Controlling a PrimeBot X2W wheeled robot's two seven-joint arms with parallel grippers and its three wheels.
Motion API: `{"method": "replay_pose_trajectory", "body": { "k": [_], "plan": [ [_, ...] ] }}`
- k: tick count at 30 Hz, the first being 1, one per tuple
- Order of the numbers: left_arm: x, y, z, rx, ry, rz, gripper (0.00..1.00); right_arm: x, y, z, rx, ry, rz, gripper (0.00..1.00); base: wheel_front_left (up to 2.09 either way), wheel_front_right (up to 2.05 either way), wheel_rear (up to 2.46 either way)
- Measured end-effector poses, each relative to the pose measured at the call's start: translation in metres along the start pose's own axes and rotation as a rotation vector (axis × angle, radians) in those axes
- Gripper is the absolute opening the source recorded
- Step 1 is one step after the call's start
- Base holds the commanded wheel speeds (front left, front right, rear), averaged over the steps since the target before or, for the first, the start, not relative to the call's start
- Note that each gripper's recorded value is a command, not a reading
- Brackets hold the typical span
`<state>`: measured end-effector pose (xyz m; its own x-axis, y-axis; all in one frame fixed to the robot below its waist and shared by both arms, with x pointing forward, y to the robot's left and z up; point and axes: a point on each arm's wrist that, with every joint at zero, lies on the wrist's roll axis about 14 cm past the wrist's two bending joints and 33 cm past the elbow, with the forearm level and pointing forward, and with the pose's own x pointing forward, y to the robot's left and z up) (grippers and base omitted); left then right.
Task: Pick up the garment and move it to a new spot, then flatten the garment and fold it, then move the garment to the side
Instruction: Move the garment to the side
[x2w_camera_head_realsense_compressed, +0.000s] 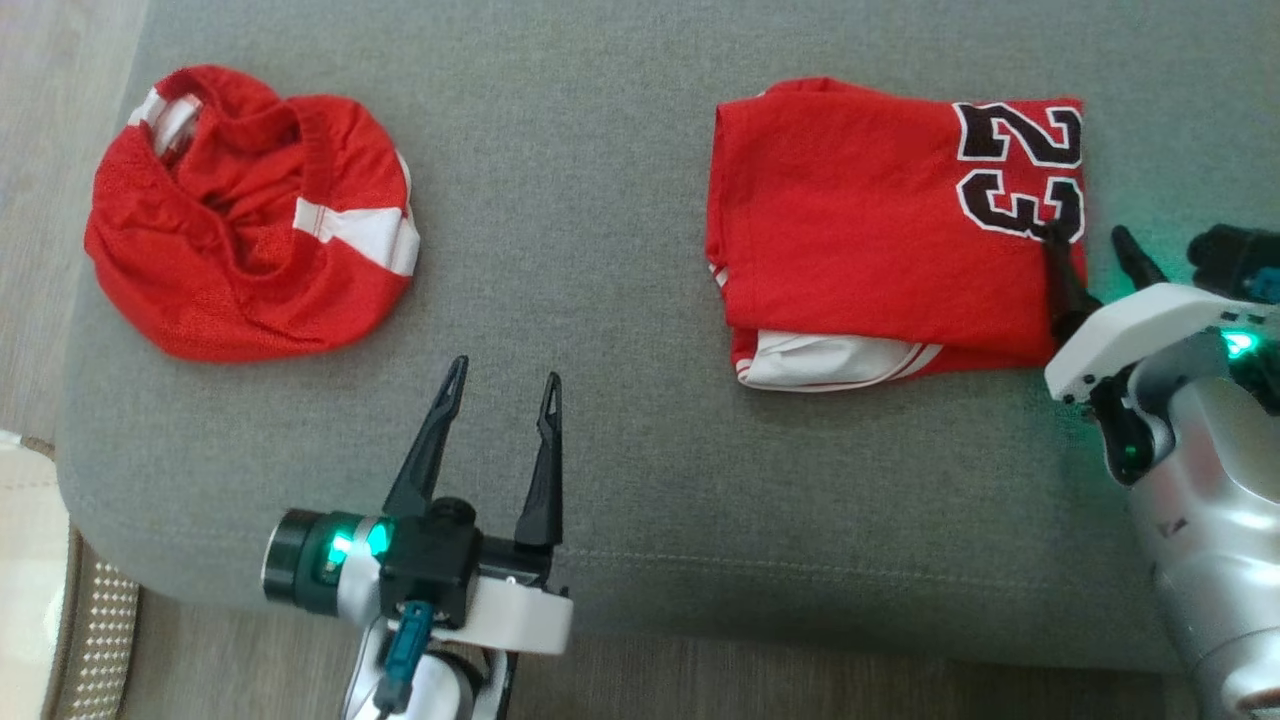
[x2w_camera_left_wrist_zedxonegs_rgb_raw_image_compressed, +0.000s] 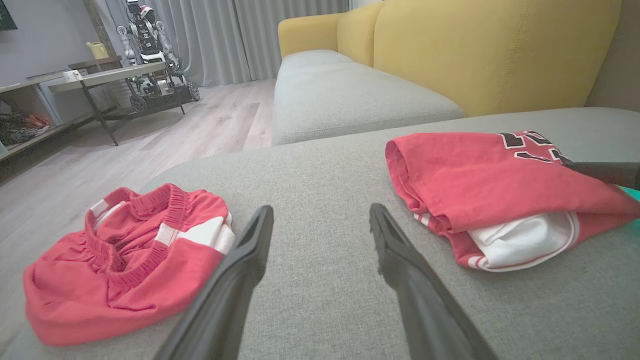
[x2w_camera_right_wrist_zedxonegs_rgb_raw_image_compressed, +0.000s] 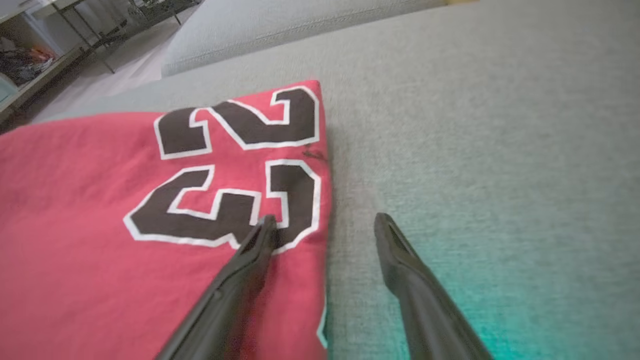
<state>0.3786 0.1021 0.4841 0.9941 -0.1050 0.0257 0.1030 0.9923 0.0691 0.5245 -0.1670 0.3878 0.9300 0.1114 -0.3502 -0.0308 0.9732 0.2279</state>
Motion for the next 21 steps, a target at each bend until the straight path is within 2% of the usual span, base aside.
{"method": "replay_pose_trajectory", "body": {
  "k": [2, 3, 4, 5, 7, 14, 17, 21],
  "plan": [
    [0.001, -0.001, -0.003, -0.001, 0.008, -0.001, 1.0, 0.003, 0.002, -0.007, 0.0, 0.033, 0.007, 1.0, 0.0, 0.0, 0.0],
    [0.002, -0.001, -0.004, -0.001, 0.01, -0.001, 1.0, 0.005, 0.003, -0.008, 0.001, 0.044, 0.01, 0.95, 0.0, 0.0, 0.0],
    [0.002, -0.001, -0.004, -0.001, 0.01, -0.001, 1.0, 0.005, 0.003, -0.008, 0.001, 0.044, 0.01, 0.74, 0.0, 0.0, 0.0],
    [0.003, -0.001, -0.004, 0.0, 0.009, -0.002, 1.0, 0.008, 0.003, -0.007, 0.002, 0.055, 0.014, 0.46, 0.0, 0.0, 0.0],
    [0.007, -0.001, -0.003, 0.002, 0.003, -0.003, 1.0, 0.014, 0.007, -0.005, -0.002, 0.072, 0.028, 0.0, 0.0, 0.0, 0.0],
    [0.016, -0.011, -0.001, -0.01, -0.012, -0.032, 1.0, 0.016, -0.008, 0.004, -0.052, 0.049, 0.027, 0.0, 0.0, 0.0, 0.0],
    [0.024, -0.021, 0.003, -0.018, -0.034, -0.066, 1.0, 0.014, -0.036, 0.02, -0.1, 0.018, -0.017, 0.0, 0.0, 0.0, 0.0],
    [0.042, -0.035, 0.011, -0.021, -0.081, -0.124, 1.0, 0.013, -0.079, 0.063, -0.163, -0.058, -0.093, 0.0, 0.0, 0.0, 0.0]
  ]
}}
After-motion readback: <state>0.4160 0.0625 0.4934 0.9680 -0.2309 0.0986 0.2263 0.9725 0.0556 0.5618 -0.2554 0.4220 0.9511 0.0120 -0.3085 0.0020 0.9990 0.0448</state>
